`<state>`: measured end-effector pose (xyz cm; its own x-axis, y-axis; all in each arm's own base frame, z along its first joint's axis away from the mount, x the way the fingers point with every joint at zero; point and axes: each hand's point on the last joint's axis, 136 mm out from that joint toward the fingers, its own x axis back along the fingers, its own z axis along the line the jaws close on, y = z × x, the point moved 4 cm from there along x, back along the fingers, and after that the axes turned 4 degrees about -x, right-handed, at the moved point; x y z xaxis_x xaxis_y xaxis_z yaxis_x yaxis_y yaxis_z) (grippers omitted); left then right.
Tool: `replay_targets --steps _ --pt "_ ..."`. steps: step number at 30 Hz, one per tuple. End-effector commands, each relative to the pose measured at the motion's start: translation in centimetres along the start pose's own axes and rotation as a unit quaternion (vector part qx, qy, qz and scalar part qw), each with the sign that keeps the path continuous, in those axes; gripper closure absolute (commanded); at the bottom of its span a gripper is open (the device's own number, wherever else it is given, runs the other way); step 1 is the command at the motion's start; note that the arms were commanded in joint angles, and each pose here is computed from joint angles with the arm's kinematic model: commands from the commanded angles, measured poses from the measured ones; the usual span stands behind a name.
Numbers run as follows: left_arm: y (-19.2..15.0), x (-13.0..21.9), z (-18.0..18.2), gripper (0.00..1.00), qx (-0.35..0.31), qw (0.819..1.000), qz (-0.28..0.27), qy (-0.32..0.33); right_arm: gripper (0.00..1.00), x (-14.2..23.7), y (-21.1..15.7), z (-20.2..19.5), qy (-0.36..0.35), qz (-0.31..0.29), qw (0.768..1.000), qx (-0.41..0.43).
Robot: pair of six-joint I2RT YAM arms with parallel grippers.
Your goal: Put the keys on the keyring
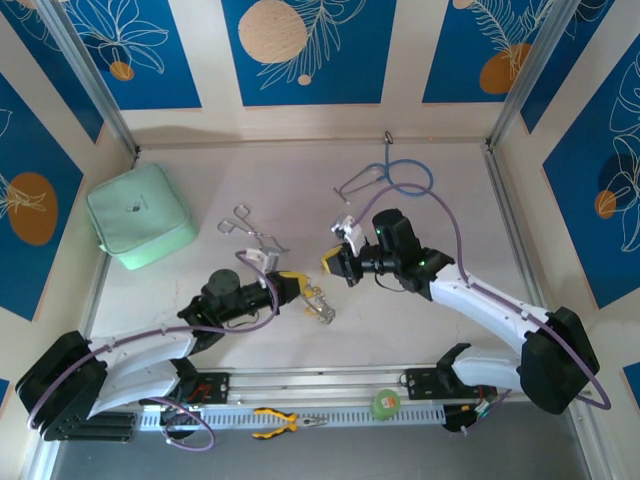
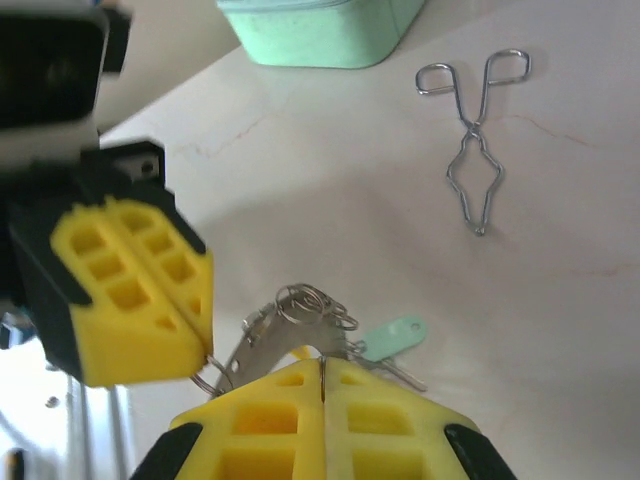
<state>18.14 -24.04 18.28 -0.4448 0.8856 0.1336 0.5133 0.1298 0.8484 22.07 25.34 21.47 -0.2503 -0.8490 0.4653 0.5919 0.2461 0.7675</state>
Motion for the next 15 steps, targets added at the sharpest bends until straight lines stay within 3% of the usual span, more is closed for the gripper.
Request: replay_targets --steps 1,15 --pt "1.3 0.4 -0.4 1.00 -0.071 0.997 -0.035 -0.005 1.00 0.0 -1.9 1.3 0.026 0.074 0.985 -0.157" --pt "1.0 0.1 -0.7 1.00 -0.115 0.993 -0.032 -0.024 1.00 -1.8 -2.1 2.1 0.004 0.131 0.953 -0.273"
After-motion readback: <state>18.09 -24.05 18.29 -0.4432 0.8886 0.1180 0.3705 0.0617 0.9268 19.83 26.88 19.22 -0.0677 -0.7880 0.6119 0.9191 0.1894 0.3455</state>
